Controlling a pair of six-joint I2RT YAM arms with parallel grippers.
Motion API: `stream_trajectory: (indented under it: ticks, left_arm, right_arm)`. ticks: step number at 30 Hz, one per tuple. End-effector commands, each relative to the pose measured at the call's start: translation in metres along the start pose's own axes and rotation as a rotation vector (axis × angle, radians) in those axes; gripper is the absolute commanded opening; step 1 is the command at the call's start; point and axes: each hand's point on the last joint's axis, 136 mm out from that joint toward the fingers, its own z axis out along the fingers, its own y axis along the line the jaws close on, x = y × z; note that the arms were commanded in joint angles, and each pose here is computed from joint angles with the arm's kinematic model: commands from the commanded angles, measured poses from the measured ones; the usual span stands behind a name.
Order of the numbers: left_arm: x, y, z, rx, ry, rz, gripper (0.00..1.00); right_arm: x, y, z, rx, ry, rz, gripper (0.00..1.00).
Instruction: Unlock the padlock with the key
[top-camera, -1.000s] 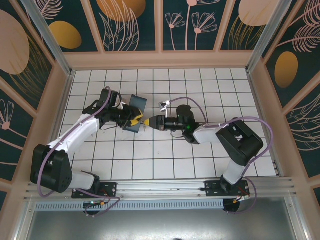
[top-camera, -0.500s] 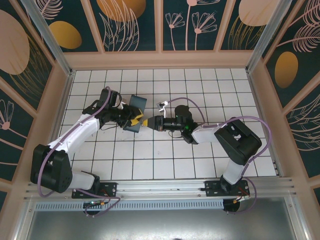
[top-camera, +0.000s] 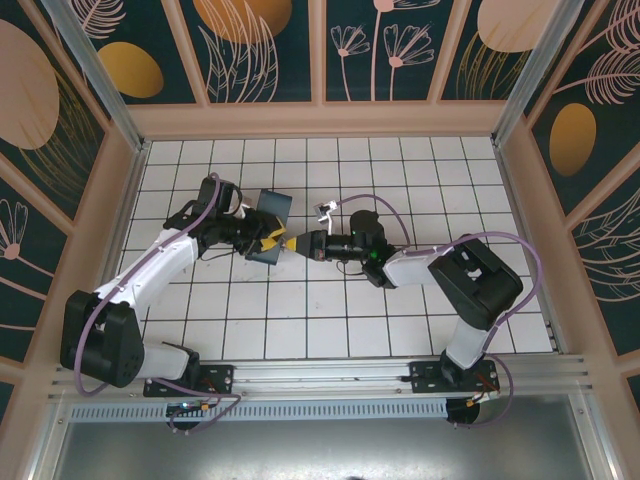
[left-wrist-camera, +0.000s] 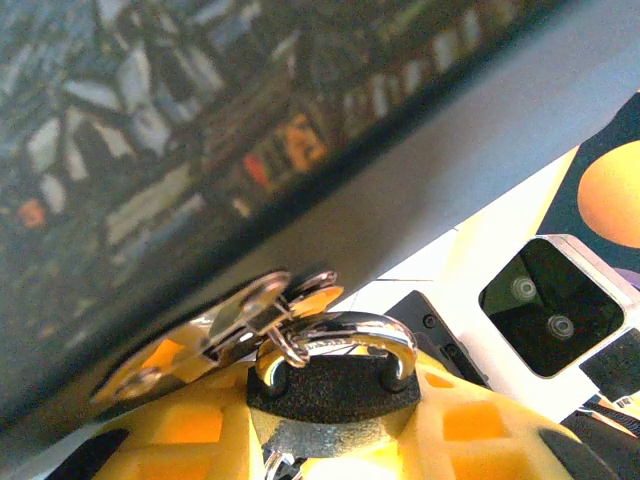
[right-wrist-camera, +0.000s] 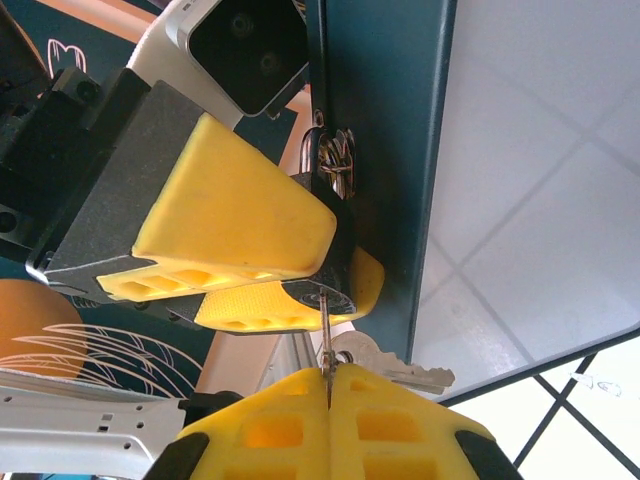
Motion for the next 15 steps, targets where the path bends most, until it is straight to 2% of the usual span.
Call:
stream_trajectory:
  ticks: [1, 5, 15]
  left_arm:
    - [0.009, -0.022, -0.011, 0.076, 0.022, 0.081, 0.13]
    - [0.006, -0.008, -0.010, -0.015, 0.012, 0.125, 0.13]
    - [0.005, -0.012, -0.008, -0.013, 0.029, 0.176, 0.13]
  right_arm:
    - [-0.002, 0.008, 0.003, -0.025, 0.010, -0.059, 0.00]
    - [-0.003, 0.010, -0.007, -0.055, 0.028, -0.051, 0.00]
    - [0.011, 0.016, -0.013, -0.197, 0.088, 0.055, 0.00]
